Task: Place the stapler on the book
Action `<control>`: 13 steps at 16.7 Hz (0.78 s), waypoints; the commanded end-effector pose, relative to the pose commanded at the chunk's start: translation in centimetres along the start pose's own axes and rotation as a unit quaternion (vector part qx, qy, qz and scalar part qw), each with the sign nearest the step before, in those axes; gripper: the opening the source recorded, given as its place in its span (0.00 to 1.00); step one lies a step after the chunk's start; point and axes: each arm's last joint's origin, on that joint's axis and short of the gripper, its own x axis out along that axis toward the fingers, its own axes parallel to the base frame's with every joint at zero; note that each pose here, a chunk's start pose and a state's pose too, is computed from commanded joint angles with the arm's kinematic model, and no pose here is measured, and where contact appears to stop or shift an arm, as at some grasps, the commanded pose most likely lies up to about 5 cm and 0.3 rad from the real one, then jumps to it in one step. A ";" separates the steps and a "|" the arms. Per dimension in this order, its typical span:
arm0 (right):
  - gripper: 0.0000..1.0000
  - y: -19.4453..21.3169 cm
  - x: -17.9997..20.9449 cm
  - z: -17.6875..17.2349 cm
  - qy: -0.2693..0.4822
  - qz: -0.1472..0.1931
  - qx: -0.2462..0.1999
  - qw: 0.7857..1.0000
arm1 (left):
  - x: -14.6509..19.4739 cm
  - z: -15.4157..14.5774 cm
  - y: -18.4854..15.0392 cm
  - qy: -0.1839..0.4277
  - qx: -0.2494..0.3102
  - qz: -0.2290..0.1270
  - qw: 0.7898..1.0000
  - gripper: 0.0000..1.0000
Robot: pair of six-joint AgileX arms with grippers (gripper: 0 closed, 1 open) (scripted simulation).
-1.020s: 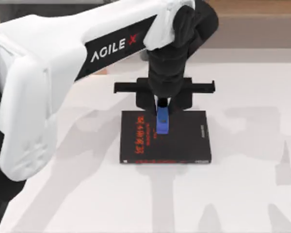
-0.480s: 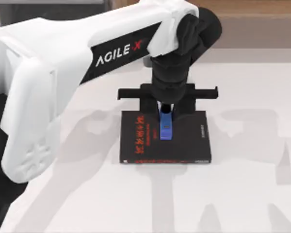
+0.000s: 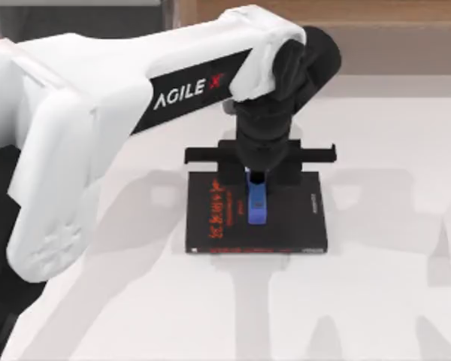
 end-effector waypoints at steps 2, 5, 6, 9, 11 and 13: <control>1.00 0.0 0.0 0.0 0.000 0.000 0.000 1.000 | 0.4 0.0 0.0 0.000 0.000 0.000 1.000 0.00; 1.00 0.0 0.0 0.0 0.000 0.000 0.000 1.000 | 0.4 0.0 0.0 0.000 0.000 0.000 1.000 0.00; 1.00 0.0 0.0 0.0 0.000 0.000 0.000 1.000 | 0.4 0.0 0.0 0.000 0.000 0.000 1.000 0.08; 1.00 0.0 0.0 0.0 0.000 0.000 0.000 1.000 | 0.4 0.0 0.0 0.000 0.000 0.000 1.000 0.30; 1.00 0.0 0.0 0.0 0.000 0.000 0.000 1.000 | 0.4 0.0 0.0 0.000 0.000 0.000 1.000 0.45; 1.00 0.0 0.0 0.0 0.000 0.000 0.000 1.000 | 0.4 0.0 0.0 0.000 0.000 0.000 1.000 0.60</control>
